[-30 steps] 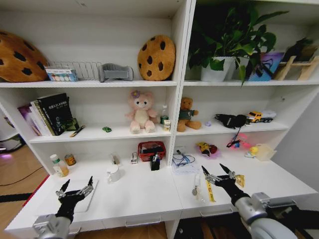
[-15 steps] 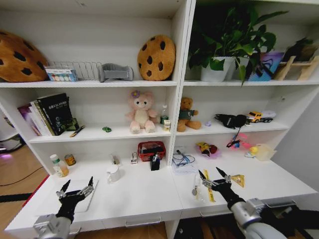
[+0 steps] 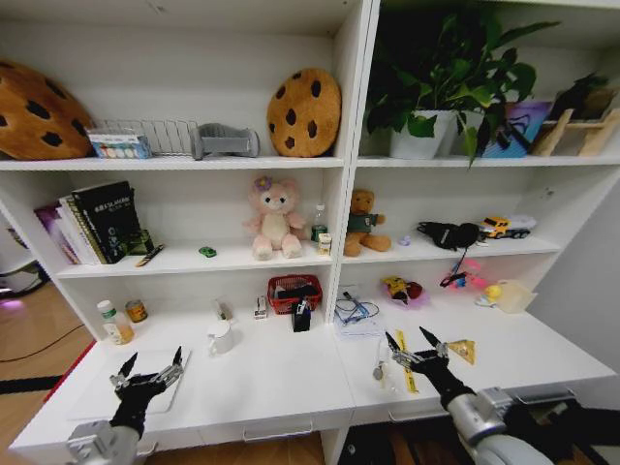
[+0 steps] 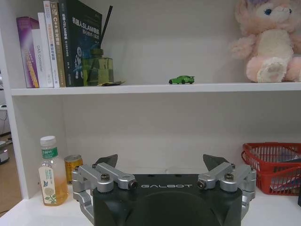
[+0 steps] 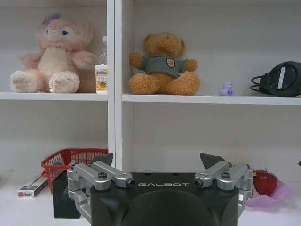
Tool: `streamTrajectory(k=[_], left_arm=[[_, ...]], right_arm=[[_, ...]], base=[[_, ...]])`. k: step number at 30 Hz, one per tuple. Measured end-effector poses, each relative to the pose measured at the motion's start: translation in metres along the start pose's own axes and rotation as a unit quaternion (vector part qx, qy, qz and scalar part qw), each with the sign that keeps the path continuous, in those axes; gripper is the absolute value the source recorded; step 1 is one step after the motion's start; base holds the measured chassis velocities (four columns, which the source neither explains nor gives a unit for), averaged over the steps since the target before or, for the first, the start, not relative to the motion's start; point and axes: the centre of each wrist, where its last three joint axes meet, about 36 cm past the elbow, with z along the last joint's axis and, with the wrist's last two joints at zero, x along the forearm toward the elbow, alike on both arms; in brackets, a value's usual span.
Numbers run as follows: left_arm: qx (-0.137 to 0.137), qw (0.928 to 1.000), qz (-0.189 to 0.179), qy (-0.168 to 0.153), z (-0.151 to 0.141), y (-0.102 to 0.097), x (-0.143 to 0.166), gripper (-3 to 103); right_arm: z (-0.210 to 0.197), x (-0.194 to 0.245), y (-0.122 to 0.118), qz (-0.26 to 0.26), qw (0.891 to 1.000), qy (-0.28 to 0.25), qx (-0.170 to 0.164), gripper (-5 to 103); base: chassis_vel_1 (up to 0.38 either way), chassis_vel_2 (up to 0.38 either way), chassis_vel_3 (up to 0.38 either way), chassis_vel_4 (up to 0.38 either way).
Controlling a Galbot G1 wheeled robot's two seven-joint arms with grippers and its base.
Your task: Organize the objects on the table.
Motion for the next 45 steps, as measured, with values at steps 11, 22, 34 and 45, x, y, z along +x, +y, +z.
streamTrajectory(k=[11,22,34,45], left_arm=[[-0.004,1.0,0.001,-0.003,-0.0021,0.0017,-0.0007,99],[-0.004,1.0,0.001,-0.001,-0.0009,0.0024,-0.0014,99],[-0.008,0.9999,0.009,0.006,0.0022,0.0012,-0.0018,99],[-0.013,0.9998,0.012,0.012,0.0053,0.0021,-0.0002,99]], right_arm=[[0.0,0.0,-0.0001,0.0,1.0,0.0,0.0,100],[0.0,0.0001,-0.0003,0.001,1.0,0.0,0.0,100],[-0.0001,0.0001,-0.0003,0.001,1.0,-0.001,0.0,100],[-0.0001,0.0001,-0.0002,0.001,1.0,-0.001,0.0,100]], base=[[-0.087,-0.089,0.076,0.107],[-0.252,-0.243,0.255,0.253],[-0.077,-0.092,0.1,0.063],[0.03,0.041,-0.018,-0.02]])
